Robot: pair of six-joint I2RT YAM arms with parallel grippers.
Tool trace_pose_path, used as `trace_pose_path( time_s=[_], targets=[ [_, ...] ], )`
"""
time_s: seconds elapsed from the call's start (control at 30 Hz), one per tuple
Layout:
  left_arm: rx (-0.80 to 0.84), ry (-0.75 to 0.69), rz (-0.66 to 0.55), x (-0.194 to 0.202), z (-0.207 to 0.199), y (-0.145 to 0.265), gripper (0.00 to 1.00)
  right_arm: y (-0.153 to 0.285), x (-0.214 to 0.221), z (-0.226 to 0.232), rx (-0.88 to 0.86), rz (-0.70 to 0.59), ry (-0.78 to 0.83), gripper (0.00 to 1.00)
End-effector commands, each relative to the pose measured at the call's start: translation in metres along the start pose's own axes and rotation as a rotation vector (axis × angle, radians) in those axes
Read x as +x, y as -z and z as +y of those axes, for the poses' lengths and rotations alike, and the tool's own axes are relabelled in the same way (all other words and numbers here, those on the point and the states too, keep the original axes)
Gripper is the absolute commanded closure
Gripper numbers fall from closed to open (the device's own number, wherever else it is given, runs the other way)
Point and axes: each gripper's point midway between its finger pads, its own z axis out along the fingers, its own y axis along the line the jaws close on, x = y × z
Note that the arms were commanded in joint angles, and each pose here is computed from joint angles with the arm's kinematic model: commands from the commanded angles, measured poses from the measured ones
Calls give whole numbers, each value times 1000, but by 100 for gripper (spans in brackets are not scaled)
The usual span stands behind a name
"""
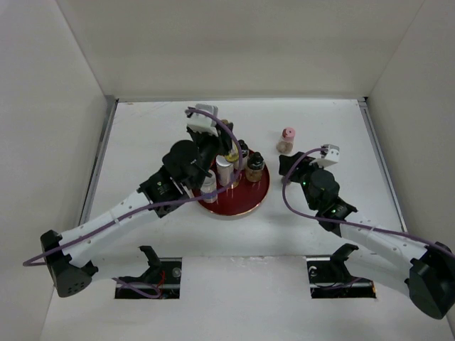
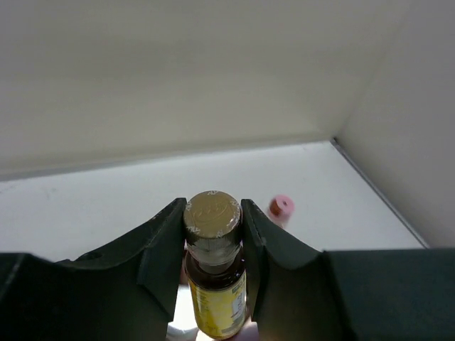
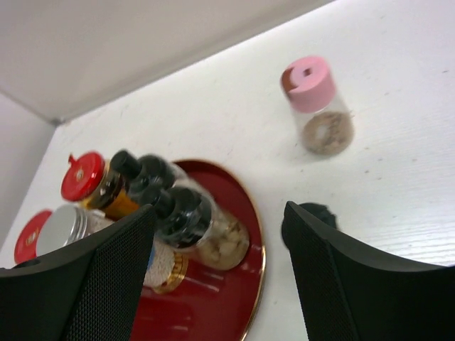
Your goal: Organize the condiment bottles
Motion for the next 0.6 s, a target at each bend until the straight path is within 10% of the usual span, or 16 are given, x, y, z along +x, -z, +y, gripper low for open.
trace_pose_path(
  time_s=[0.0, 0.57],
  targets=[
    [34, 41, 64, 30, -14, 19, 79, 0, -21, -4, 12, -77, -90, 23],
    [53, 7, 243, 179, -29, 5, 79, -6, -13, -9, 29, -61, -66, 25]
  ],
)
